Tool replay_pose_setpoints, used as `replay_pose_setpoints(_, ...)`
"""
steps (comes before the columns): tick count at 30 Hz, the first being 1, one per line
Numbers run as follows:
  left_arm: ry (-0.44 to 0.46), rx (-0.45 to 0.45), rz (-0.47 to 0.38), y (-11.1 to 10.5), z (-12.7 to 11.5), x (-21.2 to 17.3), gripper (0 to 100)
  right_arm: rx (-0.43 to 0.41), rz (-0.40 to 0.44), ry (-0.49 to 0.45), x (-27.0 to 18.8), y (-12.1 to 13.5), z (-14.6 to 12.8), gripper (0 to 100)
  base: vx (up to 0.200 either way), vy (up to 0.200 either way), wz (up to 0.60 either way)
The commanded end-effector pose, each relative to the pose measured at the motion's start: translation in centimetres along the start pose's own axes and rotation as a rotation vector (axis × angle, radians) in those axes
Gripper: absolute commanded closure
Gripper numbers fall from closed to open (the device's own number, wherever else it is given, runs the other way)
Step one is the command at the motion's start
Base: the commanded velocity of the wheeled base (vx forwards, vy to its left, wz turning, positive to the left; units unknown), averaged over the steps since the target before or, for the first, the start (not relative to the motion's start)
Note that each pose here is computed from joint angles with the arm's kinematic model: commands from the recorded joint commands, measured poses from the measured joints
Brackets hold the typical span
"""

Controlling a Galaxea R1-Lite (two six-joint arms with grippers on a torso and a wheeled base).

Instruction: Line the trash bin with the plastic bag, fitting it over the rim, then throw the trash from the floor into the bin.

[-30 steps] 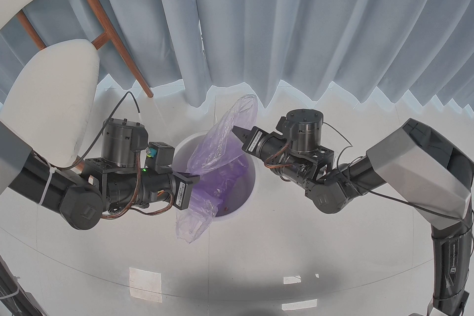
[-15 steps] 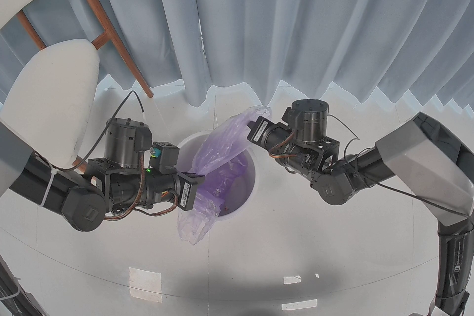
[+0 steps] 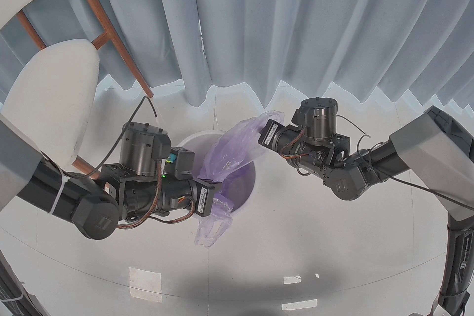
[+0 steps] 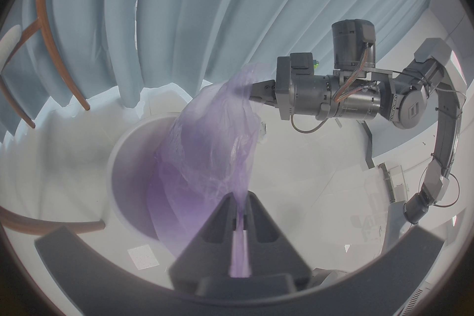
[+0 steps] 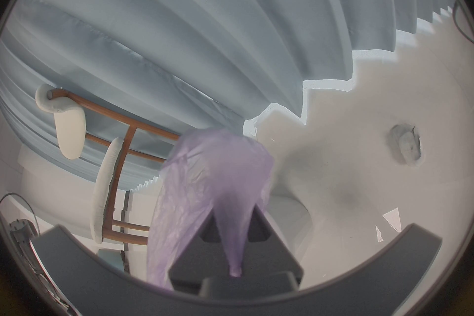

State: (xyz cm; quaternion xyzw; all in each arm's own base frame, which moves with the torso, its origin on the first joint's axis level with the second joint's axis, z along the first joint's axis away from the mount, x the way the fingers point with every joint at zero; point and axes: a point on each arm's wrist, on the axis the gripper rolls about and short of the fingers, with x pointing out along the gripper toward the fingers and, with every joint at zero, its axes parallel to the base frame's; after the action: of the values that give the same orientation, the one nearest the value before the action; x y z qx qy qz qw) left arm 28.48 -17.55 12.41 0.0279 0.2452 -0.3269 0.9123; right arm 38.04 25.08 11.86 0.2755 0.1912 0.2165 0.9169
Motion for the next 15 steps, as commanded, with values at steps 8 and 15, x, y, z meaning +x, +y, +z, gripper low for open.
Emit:
replay_pose_setpoints(8, -0.055, -0.068, 0.075, 1.0, 0.7, -3.2, 0, -0.058, 0.063, -0.001, -0.7, -1.5, 1.8, 100, 0.0, 0.0, 0.0)
replay_pose_setpoints(15, 0.016, -0.112, 0.103, 1.0, -2.9, -7.2, 0, -0.056, 0.066, -0.004, -0.6, -1.7, 1.8, 100, 0.0, 0.0, 0.0)
